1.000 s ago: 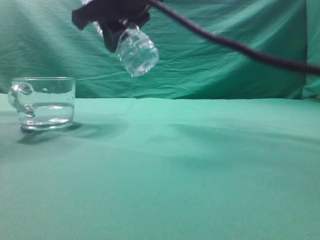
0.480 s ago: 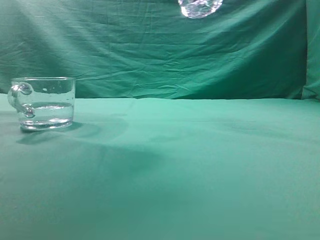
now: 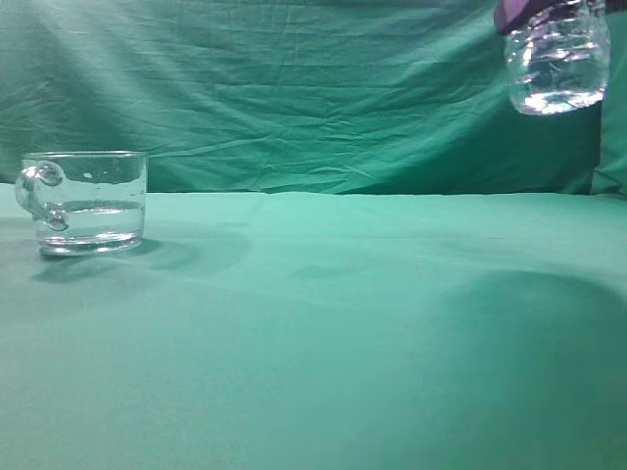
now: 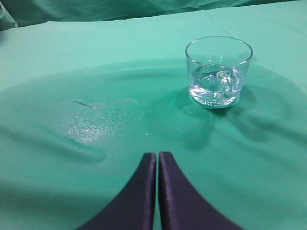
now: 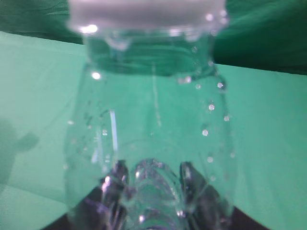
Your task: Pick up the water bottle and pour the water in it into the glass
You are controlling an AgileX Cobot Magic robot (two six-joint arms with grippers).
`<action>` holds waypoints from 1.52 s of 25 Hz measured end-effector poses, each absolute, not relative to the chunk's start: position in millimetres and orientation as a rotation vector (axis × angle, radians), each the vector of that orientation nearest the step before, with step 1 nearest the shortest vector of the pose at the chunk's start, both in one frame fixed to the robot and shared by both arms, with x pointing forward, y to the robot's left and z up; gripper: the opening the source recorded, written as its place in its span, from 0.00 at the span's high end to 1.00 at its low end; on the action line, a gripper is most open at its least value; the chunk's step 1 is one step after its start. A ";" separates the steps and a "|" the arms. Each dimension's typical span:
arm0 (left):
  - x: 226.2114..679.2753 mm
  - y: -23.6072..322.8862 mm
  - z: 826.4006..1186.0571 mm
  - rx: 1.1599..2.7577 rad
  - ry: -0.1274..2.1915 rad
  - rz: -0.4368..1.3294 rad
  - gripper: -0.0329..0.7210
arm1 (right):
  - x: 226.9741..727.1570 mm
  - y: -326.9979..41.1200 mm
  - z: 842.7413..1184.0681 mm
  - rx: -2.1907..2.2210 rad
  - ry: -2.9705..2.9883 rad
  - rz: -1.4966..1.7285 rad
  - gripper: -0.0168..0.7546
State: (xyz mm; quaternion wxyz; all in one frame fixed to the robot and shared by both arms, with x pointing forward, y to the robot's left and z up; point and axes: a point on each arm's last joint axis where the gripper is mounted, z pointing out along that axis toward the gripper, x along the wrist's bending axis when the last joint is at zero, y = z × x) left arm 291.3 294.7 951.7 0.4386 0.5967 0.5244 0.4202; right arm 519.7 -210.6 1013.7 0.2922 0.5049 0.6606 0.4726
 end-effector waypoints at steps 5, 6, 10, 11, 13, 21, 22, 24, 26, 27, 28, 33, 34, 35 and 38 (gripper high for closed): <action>291.3 294.7 951.7 1.483 1.303 1.044 0.96 | 532.4 -223.5 989.9 1.413 1.746 1.222 0.66; 291.3 294.7 951.7 1.483 1.303 1.044 0.96 | 535.2 -223.1 983.2 1.423 1.755 1.216 0.66; 291.3 294.8 951.7 1.482 1.305 1.045 0.96 | 546.9 -216.6 958.5 1.397 1.773 1.265 0.66; 291.3 294.8 951.7 1.482 1.305 1.045 0.96 | 549.3 -214.5 953.4 1.370 1.780 1.284 0.66; 291.3 294.8 951.7 1.482 1.305 1.045 0.96 | 554.2 -210.1 940.4 1.309 1.796 1.320 0.66; 291.3 294.8 951.7 1.482 1.305 1.045 0.96 | 558.4 -198.4 907.2 1.108 1.897 1.378 0.66; 291.3 294.8 951.7 1.482 1.305 1.045 0.96 | 558.4 -198.3 906.5 1.102 1.900 1.375 0.66; 291.3 294.8 951.7 1.482 1.305 1.045 0.96 | 558.4 -198.2 906.0 1.092 1.904 1.370 0.66; 291.3 294.8 951.7 1.482 1.305 1.045 0.96 | 558.5 -198.1 906.3 1.088 1.902 1.372 0.59; 291.3 294.8 951.7 1.482 1.305 1.045 0.96 | 558.6 -198.0 906.0 1.087 1.900 1.376 0.52; 291.3 294.8 951.7 1.482 1.305 1.045 0.96 | 558.7 -197.8 905.6 1.086 1.899 1.379 0.49; 291.3 294.8 951.7 1.482 1.305 1.045 0.96 | 559.0 -197.3 904.4 1.099 1.889 1.400 0.29; 291.3 294.8 951.7 1.482 1.305 1.045 0.96 | 559.0 -197.3 904.5 1.114 1.884 1.409 0.25; 291.3 294.8 951.7 1.482 1.305 1.045 0.96 | 559.0 -197.2 904.8 1.130 1.877 1.420 0.20; 291.3 294.8 951.7 1.482 1.305 1.045 0.96 | 559.5 -197.1 905.1 1.173 1.862 1.443 0.14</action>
